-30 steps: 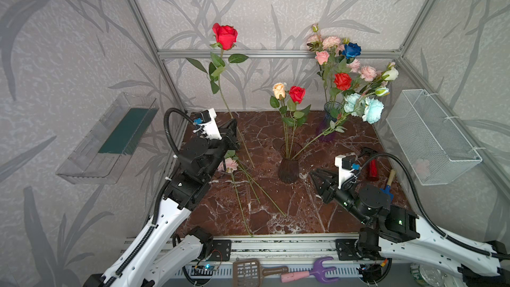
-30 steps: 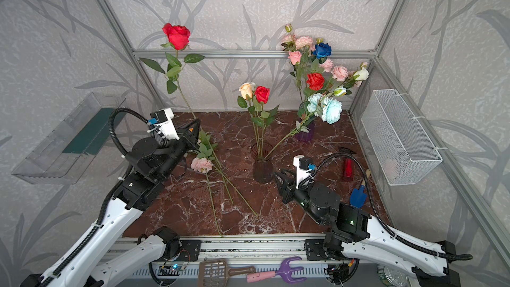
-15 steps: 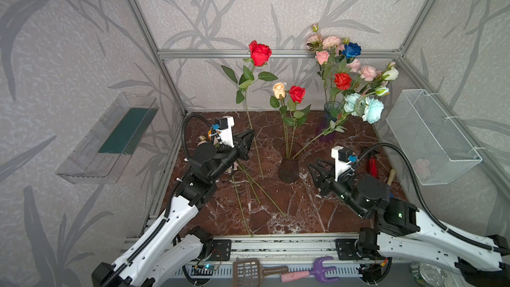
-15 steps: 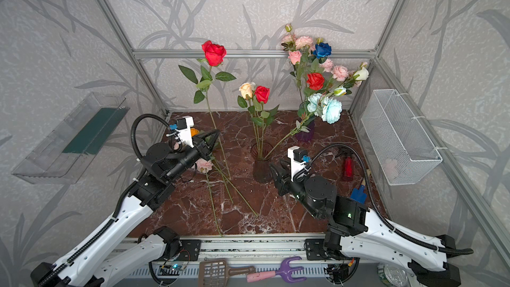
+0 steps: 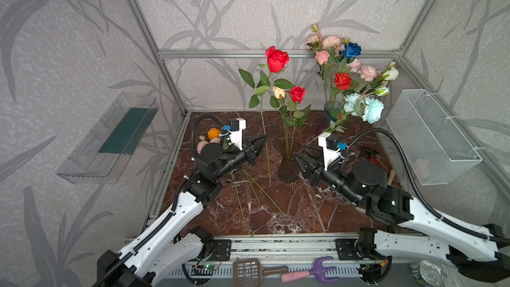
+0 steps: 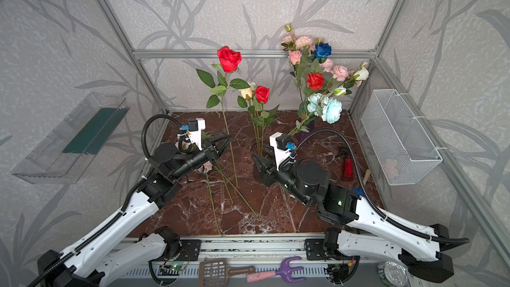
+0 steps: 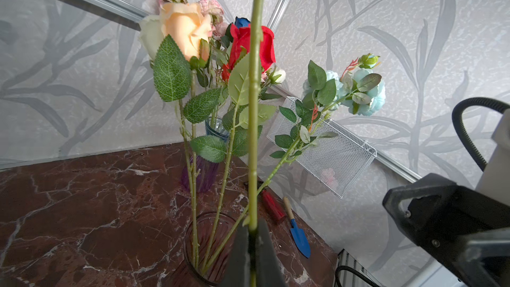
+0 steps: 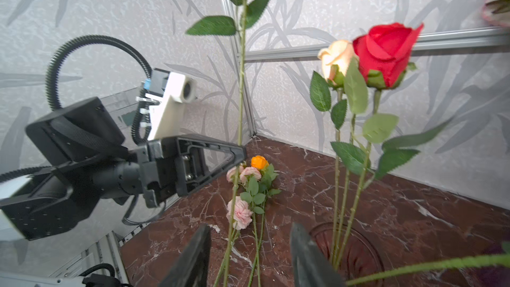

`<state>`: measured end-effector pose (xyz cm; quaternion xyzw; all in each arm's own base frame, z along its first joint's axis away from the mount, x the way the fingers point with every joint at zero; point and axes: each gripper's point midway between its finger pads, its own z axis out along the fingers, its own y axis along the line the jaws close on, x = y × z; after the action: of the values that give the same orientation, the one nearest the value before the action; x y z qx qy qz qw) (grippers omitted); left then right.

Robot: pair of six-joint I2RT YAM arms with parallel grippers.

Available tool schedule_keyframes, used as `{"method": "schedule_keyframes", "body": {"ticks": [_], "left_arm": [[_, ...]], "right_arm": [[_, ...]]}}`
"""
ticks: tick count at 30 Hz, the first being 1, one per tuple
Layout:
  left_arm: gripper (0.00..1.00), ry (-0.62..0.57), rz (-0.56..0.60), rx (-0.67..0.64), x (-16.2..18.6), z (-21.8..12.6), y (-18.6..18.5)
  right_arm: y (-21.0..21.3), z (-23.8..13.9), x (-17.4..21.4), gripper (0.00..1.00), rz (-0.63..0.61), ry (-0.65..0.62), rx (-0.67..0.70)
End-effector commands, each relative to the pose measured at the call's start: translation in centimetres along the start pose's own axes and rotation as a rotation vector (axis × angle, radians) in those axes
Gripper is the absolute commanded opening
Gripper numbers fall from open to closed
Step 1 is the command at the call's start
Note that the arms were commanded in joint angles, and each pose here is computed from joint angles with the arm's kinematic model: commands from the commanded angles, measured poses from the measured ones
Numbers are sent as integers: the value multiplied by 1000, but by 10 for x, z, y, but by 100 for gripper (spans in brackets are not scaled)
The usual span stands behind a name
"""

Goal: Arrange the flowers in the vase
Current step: 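Grasp the red rose stem with the right gripper above the left gripper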

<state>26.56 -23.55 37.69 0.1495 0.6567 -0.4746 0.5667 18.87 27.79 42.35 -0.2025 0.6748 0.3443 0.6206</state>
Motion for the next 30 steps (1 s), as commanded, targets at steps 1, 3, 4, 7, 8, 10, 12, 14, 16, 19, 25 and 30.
{"method": "schedule_keyframes", "body": {"ticks": [1,3,4,7,8,10,12,14,16,19,25,30], "left_arm": [[0,-6,8,94,-3,0,-20],[0,3,6,120,0,1,-27],[0,9,4,129,1,2,-29],[0,18,11,153,4,2,-37],[0,18,17,161,4,1,-40],[0,21,23,170,5,0,-44],[0,20,29,177,5,-1,-47],[0,18,35,180,5,-3,-49],[0,15,40,179,4,-4,-50],[0,15,41,184,4,-5,-52],[0,23,41,201,6,-4,-55],[0,31,47,201,7,-3,-56]], "right_arm": [[29,10,-30,49,-33,-49,-109],[36,22,-38,50,-61,-52,-116],[38,27,-40,50,-70,-55,-110],[38,44,-48,51,-95,-58,-63],[37,50,-49,51,-98,-57,-52],[36,58,-52,51,-100,-56,-37],[32,64,-52,51,-93,-48,-15],[24,69,-50,51,-80,-35,22],[19,70,-49,50,-70,-28,44],[12,72,-47,49,-45,-24,65],[1,79,-42,40,-5,6,63],[-1,87,-38,31,58,35,-26]]}}
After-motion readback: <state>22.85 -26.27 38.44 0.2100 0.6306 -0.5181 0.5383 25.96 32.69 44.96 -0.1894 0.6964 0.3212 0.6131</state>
